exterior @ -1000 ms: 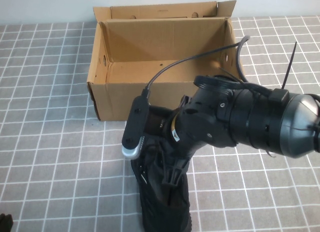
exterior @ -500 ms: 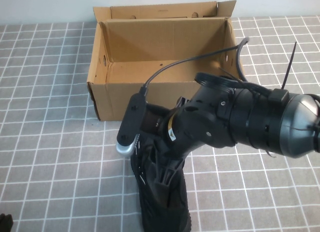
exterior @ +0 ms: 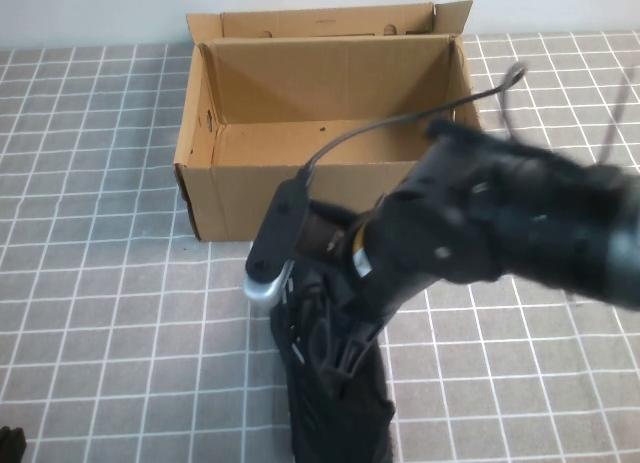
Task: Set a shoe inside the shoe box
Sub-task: Pick up the shoe from the table, then hand over the shoe
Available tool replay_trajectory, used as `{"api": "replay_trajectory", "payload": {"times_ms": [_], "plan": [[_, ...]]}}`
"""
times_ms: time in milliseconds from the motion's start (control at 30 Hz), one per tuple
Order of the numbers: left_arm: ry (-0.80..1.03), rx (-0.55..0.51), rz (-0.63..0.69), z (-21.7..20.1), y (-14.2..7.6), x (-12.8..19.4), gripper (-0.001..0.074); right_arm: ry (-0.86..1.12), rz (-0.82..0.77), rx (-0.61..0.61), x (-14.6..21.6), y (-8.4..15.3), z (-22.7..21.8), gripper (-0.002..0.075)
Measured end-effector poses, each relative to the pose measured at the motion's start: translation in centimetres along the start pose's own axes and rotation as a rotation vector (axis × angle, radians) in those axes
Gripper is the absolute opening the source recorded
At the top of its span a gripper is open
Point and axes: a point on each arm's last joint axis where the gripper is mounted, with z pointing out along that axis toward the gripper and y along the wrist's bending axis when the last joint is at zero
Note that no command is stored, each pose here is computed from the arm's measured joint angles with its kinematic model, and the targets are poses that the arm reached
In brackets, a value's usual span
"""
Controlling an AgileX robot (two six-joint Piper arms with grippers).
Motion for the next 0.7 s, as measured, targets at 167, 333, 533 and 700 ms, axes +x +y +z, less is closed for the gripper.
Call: {"api": "replay_trajectory", "payload": {"times_ms": [167, 333, 533, 700], "plan": [[0.000, 0.000, 0.000, 0.0, 0.0, 0.0, -0.0001, -0.086, 0.014, 0.028, 0.2, -0.1, -5.6, -0.0006], [0.000, 0.000, 0.000, 0.0, 0.0, 0.0, -0.0001, -0.178, 0.043, 0.052, 0.2, -0.5, -12.0, -0.0006], [0.000, 0.000, 0.000, 0.0, 0.0, 0.0, -0.0001, -0.243, 0.058, 0.093, -0.9, -1.4, -17.7, -0.0006], [0.000, 0.000, 0.000, 0.0, 0.0, 0.0, -0.0001, -0.291, 0.050, 0.158, -1.5, -2.2, -20.0, -0.0006]]}}
